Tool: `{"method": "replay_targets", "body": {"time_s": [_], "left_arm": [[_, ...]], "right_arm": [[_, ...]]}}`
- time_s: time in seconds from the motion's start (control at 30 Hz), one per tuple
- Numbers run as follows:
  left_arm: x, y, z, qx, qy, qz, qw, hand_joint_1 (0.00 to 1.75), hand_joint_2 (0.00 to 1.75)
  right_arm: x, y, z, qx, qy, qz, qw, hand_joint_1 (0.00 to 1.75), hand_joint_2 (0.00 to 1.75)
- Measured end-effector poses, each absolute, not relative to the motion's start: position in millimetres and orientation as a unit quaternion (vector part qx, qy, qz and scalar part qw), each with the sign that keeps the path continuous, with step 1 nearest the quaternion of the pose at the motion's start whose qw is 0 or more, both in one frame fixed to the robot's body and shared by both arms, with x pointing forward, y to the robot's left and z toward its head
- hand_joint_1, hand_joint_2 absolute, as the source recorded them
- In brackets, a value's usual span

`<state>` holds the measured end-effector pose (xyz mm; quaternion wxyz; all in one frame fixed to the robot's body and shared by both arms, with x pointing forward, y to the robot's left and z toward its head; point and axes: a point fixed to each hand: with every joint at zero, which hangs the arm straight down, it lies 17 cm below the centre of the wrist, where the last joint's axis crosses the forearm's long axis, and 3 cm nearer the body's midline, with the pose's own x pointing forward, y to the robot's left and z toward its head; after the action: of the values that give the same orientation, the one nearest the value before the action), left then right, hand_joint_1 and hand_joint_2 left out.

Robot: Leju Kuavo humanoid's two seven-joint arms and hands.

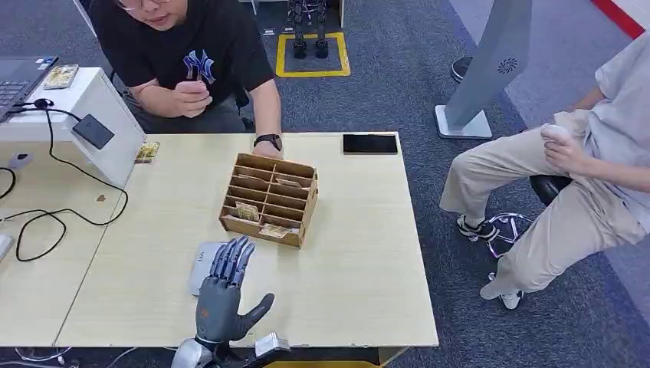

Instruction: Pass the card to the sensor for recognition and then transmit it.

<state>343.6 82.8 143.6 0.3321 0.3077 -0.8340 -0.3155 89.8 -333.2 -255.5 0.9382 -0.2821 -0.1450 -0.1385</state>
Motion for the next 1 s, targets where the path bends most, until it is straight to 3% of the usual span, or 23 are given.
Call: {"method": "replay_targets", "body": {"time_s": [1.0], "left_arm": [[345.5,91.2,148.3,0.326,-0.828,-0.317,0.327,0.0,1.75]], "right_arm": [[87.2,-331.8,-256.0,-0.284,-0.139,-0.134,0.939,0.0,1.75]]}}
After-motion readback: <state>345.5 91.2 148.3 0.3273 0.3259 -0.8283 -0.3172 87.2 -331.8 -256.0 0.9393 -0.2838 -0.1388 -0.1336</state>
